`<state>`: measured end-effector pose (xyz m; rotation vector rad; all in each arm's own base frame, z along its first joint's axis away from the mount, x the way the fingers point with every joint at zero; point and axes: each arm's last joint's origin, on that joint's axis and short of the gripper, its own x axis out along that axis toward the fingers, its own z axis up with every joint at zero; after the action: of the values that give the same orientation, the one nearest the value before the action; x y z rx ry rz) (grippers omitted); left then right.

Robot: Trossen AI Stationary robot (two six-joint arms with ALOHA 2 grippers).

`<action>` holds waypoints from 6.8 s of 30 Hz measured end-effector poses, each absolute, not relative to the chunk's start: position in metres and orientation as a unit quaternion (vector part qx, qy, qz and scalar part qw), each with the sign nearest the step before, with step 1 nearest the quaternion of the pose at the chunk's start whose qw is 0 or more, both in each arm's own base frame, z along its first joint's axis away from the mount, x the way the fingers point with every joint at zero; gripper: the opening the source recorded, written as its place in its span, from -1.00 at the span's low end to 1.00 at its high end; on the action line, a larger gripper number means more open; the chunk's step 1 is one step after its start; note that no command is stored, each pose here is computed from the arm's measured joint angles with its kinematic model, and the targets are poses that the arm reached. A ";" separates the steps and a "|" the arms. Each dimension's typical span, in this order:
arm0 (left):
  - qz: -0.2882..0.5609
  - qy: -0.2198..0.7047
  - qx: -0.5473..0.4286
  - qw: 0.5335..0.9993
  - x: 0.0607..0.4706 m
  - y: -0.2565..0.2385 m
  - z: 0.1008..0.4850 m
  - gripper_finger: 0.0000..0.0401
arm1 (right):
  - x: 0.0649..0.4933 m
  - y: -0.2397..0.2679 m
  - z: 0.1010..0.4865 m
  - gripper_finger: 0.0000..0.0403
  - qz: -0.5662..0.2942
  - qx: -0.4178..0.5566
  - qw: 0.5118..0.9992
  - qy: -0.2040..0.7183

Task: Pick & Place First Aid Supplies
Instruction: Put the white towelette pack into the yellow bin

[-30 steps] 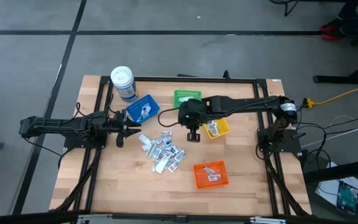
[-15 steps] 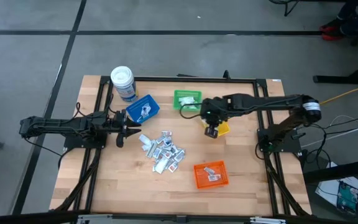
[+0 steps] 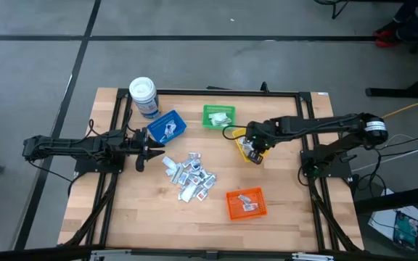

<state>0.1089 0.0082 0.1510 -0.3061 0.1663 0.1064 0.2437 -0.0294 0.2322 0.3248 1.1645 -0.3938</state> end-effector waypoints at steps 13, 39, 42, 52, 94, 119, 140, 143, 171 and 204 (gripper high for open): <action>0.053 0.083 -0.152 0.983 0.109 0.008 0.151 -0.37 | 0.256 -0.028 0.234 -0.76 -0.133 0.181 0.841 0.492; 0.053 0.083 -0.152 0.983 0.109 0.008 0.151 -0.37 | 0.291 -0.010 0.255 0.09 0.020 0.132 0.934 0.333; 0.053 0.083 -0.152 0.983 0.109 0.008 0.151 -0.37 | 0.300 -0.007 0.250 0.09 0.058 0.145 0.934 0.321; 0.053 0.083 -0.152 0.983 0.109 0.008 0.151 -0.37 | 0.326 0.007 0.212 0.09 0.123 0.181 0.909 0.354; 0.053 0.083 -0.152 0.983 0.109 0.008 0.151 -0.37 | 0.365 0.023 0.120 -0.50 0.147 -0.006 0.921 0.362; 0.053 0.083 -0.152 0.983 0.109 0.008 0.151 -0.37 | 0.367 0.022 0.123 -0.98 0.120 0.034 0.916 0.380; 0.053 0.083 -0.152 0.983 0.109 0.008 0.151 -0.37 | 0.361 -0.001 0.184 -1.00 0.083 -0.017 0.876 0.476; 0.053 0.083 -0.152 0.983 0.109 0.008 0.151 -0.37 | 0.361 0.000 0.187 -1.00 0.104 0.021 0.876 0.471; 0.053 0.083 -0.152 0.983 0.109 0.008 0.151 -0.37 | 0.391 -0.038 0.265 -1.00 0.335 0.435 0.814 0.191; 0.053 0.083 -0.152 0.983 0.109 0.008 0.151 -0.37 | 0.327 -0.105 0.257 -1.00 0.042 0.307 0.894 0.324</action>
<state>0.1089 0.0082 0.1510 -0.3061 0.1666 0.1062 0.3269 -0.1051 0.2570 0.6372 0.6729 0.0877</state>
